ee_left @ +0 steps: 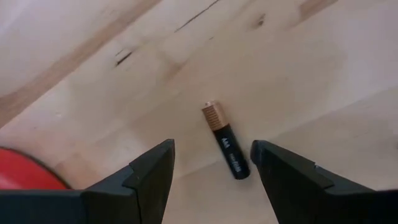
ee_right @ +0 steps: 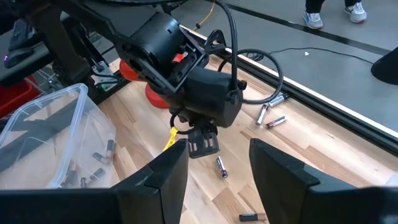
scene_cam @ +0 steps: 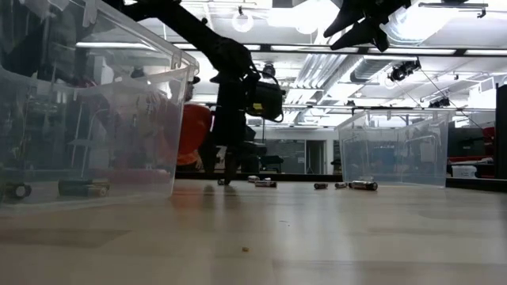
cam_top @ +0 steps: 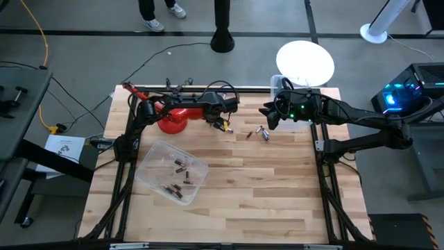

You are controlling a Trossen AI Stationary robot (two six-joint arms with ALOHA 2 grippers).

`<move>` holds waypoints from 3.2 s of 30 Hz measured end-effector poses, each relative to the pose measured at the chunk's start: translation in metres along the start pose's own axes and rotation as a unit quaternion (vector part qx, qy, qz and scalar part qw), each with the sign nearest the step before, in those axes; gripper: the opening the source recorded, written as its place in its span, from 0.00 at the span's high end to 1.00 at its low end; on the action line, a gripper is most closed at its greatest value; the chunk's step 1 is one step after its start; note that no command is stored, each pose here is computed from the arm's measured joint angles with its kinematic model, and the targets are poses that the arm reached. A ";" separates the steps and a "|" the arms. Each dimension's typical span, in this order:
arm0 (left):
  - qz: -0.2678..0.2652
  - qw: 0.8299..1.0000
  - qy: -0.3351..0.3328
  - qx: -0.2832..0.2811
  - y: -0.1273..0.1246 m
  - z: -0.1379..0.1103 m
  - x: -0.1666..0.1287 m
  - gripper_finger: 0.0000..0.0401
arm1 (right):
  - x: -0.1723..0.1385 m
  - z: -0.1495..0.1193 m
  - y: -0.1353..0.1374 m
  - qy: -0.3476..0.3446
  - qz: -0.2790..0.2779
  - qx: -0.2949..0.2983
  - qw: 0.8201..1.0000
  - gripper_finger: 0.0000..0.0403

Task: Sort batteries
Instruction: Put the black battery into the bottom transparent bin, then put the silver battery into the top transparent bin

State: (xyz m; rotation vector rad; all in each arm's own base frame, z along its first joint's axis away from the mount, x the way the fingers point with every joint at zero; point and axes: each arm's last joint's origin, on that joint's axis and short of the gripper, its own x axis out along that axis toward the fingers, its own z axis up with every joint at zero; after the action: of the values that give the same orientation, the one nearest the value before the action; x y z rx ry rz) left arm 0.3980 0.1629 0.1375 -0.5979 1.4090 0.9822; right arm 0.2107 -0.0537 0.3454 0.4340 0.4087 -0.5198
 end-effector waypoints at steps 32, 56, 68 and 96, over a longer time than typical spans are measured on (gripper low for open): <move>-0.131 0.986 -0.021 0.096 -0.022 0.004 -0.010 0.95 | 0.000 0.000 0.000 0.000 0.000 0.002 1.000 0.59; -0.256 0.866 -0.275 0.329 0.067 -0.137 -0.242 0.98 | 0.064 -0.009 0.016 0.054 0.082 -0.031 0.995 0.59; -0.304 0.870 -0.144 0.359 0.094 -0.266 -0.177 0.99 | 0.091 -0.015 0.024 0.069 0.155 -0.074 0.983 0.59; -0.203 0.880 -0.071 0.422 0.062 -0.282 -0.122 0.44 | 0.252 -0.076 0.013 0.271 0.002 -0.269 0.924 0.59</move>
State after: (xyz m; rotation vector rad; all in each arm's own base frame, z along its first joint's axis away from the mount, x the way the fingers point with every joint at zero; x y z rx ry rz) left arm 0.2100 -0.0680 0.2351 -0.1356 1.3429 0.0227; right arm 0.3978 -0.1027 0.1664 0.0343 1.0543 -0.2559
